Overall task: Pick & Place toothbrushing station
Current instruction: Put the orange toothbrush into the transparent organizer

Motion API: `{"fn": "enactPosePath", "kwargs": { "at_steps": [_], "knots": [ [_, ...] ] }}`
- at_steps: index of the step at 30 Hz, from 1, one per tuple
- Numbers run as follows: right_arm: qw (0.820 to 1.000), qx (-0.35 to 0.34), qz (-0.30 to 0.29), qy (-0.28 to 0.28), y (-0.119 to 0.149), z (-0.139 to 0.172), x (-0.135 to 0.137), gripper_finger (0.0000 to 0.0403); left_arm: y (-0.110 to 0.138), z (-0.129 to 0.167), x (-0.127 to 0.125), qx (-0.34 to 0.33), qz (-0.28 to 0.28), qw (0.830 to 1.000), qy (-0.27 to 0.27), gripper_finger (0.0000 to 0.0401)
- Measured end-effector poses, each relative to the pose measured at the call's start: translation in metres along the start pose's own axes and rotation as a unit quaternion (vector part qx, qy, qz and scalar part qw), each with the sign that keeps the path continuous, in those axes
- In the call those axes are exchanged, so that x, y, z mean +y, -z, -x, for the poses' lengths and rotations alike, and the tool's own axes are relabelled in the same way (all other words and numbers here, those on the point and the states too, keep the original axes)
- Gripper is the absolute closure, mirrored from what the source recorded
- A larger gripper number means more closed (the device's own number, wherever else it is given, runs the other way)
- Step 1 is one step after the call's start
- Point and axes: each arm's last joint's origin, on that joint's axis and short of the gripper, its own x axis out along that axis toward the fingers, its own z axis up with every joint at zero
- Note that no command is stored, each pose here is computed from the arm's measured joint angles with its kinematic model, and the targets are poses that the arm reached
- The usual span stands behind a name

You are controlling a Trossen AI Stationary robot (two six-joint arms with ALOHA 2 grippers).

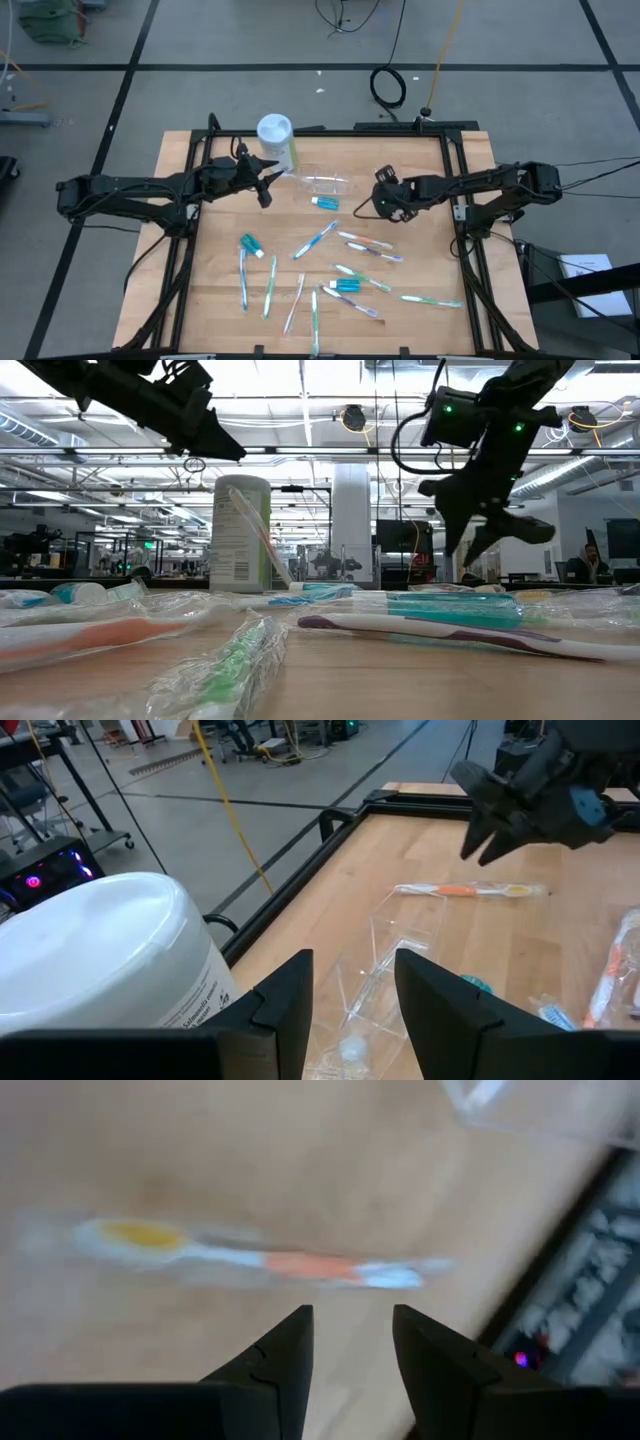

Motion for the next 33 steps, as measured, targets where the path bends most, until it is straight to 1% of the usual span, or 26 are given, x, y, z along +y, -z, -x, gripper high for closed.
{"fn": "enactPosePath", "kwargs": {
  "at_steps": [3,5,7,11,15,17,19,22,25,29,31,33],
  "knots": [
    [0.997,-0.010,0.061,-0.039,0.000,0.001,0.007,0.0273,0.000,0.000,0.000,0.000,-0.002,1.000,0.001,0.0251],
    [0.993,-0.025,0.106,-0.051,0.000,0.000,0.012,0.0273,0.000,0.000,0.000,0.000,-0.007,1.000,0.000,0.0251],
    [0.988,-0.035,0.143,-0.043,-0.001,-0.004,0.017,0.0273,0.000,0.000,0.000,0.000,-0.014,1.000,0.000,0.0251],
    [0.979,-0.051,0.194,-0.020,0.001,-0.016,0.029,0.0273,0.000,0.000,0.000,-0.001,-0.017,1.000,0.000,0.0252],
    [0.962,-0.056,0.267,-0.001,0.007,-0.028,0.043,0.0273,0.000,0.000,0.000,-0.001,-0.017,1.000,0.000,0.0252],
    [0.961,-0.056,0.271,0.010,0.010,-0.031,0.048,0.0273,0.000,0.000,0.000,-0.001,-0.017,1.000,0.000,0.0251],
    [0.965,-0.054,0.255,0.009,0.013,-0.035,0.054,0.0274,0.000,0.000,0.000,-0.001,-0.019,1.000,0.000,0.0252],
    [0.968,-0.054,0.243,0.005,0.015,-0.037,0.061,0.0289,0.000,0.000,0.000,-0.002,-0.032,0.999,0.000,0.0252],
    [0.967,-0.061,0.246,0.010,0.014,-0.037,0.064,0.0323,0.000,0.000,0.000,-0.003,-0.041,0.999,0.000,0.0251],
    [0.965,-0.075,0.250,0.008,0.010,-0.035,0.067,0.0386,-0.001,0.000,0.000,-0.005,-0.042,0.999,0.000,0.0252],
    [0.972,-0.083,0.221,0.011,0.008,-0.034,0.067,0.0395,-0.001,0.000,0.000,-0.005,-0.042,0.999,0.000,0.0251],
    [0.980,-0.094,0.175,0.023,0.004,-0.032,0.066,0.0390,-0.001,0.000,0.000,-0.005,-0.042,0.999,0.000,0.0252]
  ]
}}
